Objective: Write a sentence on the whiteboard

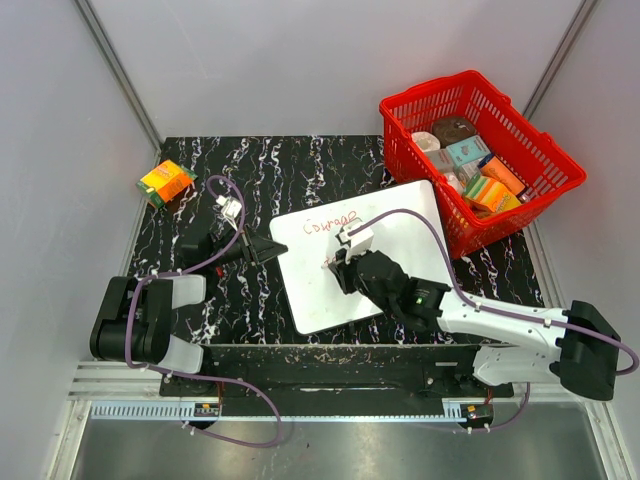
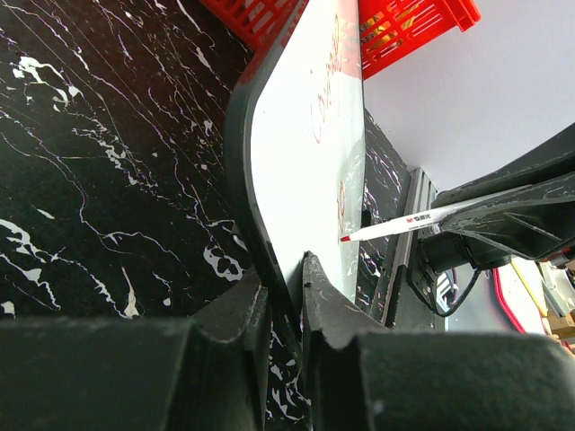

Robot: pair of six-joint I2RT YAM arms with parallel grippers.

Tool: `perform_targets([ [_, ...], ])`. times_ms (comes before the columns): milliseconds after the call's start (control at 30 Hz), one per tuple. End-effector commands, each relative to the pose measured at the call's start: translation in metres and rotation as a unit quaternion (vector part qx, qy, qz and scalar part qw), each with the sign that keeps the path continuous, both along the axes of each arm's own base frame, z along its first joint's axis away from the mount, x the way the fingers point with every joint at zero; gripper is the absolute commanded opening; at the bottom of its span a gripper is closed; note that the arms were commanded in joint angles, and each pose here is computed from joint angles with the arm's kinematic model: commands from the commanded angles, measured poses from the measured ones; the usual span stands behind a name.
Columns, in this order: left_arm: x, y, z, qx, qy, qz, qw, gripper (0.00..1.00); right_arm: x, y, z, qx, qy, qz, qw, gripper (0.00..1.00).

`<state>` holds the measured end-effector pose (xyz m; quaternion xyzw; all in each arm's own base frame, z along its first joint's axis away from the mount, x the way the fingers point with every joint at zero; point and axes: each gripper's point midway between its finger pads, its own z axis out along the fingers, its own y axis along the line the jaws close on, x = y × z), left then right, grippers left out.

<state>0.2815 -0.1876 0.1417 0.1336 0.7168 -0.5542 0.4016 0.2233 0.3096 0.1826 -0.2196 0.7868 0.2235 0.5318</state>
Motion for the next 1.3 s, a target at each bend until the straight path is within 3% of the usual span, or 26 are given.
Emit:
perform_targets([
  [0, 0.002, -0.010, 0.000, 0.033, -0.083, -0.021, 0.996, 0.01, 0.008, -0.002, 0.029, 0.041, -0.028, -0.022, 0.999, 0.00],
  [1267, 0.002, -0.009, -0.001, 0.033, -0.082, -0.021, 0.996, 0.00, 0.029, -0.037, 0.001, -0.010, -0.012, -0.090, 0.996, 0.00],
])
